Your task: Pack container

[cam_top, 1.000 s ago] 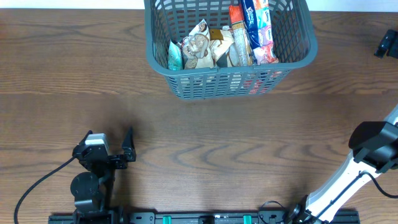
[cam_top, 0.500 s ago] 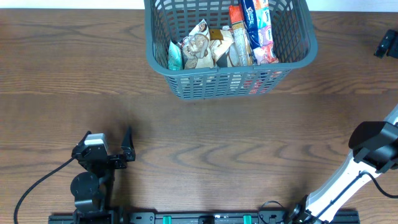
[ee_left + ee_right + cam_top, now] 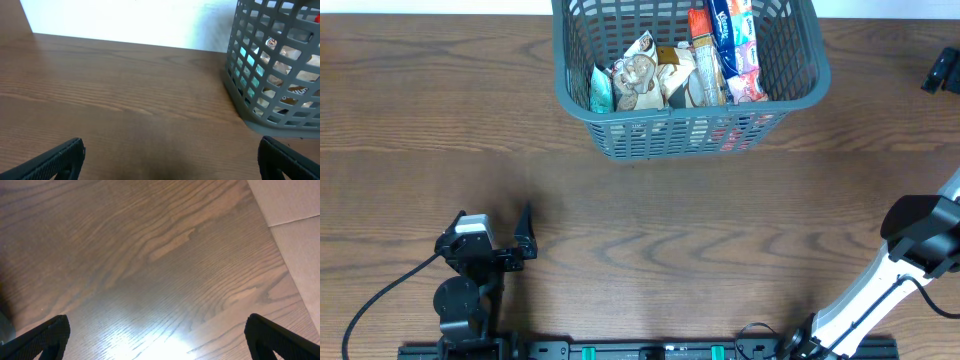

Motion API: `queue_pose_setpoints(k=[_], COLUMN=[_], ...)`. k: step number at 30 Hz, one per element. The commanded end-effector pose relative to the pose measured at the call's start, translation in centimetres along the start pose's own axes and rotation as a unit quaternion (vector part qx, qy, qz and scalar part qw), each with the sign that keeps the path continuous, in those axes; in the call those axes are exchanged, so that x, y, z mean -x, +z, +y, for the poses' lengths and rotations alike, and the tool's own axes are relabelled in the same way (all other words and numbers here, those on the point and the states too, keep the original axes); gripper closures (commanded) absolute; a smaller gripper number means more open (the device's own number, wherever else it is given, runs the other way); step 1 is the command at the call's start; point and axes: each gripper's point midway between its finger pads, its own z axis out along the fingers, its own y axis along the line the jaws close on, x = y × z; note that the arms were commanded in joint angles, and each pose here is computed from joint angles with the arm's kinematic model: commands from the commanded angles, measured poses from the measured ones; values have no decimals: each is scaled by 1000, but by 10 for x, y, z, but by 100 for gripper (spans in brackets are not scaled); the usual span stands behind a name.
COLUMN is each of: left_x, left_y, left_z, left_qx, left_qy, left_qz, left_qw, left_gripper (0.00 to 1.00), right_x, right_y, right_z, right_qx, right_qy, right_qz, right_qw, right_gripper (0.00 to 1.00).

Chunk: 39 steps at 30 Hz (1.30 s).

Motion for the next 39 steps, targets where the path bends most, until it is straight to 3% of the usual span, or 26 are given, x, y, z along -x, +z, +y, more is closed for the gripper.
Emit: queue_pose_setpoints(k=[1, 12, 17, 23, 31, 39], left_x=[-12, -12, -12, -12, -12, -12], left_y=[3, 3, 3, 3, 3, 3], left_z=[4, 4, 4, 4, 4, 4], left_qx=[9, 9, 9, 9, 9, 9], left_qy=[-7, -7, -7, -7, -7, -7], left_qz=[12, 12, 12, 12, 12, 12], left_qw=[1000, 1000, 1000, 1000, 1000, 1000], left_gripper=[1, 1, 1, 1, 1, 0], right_x=[-1, 6, 38, 63, 18, -46], right_y=[-3, -11, -45, -124, -198, -243], right_z=[-7, -4, 21, 61, 108, 131], right_qx=[-2, -4, 24, 54, 105, 163], right_qy=[13, 8, -2, -36, -87, -106], right_qz=[-1, -23, -113, -248, -357, -452], right_qw=[1000, 1000, 993, 966, 924, 870], right_gripper=[1, 1, 1, 1, 1, 1])
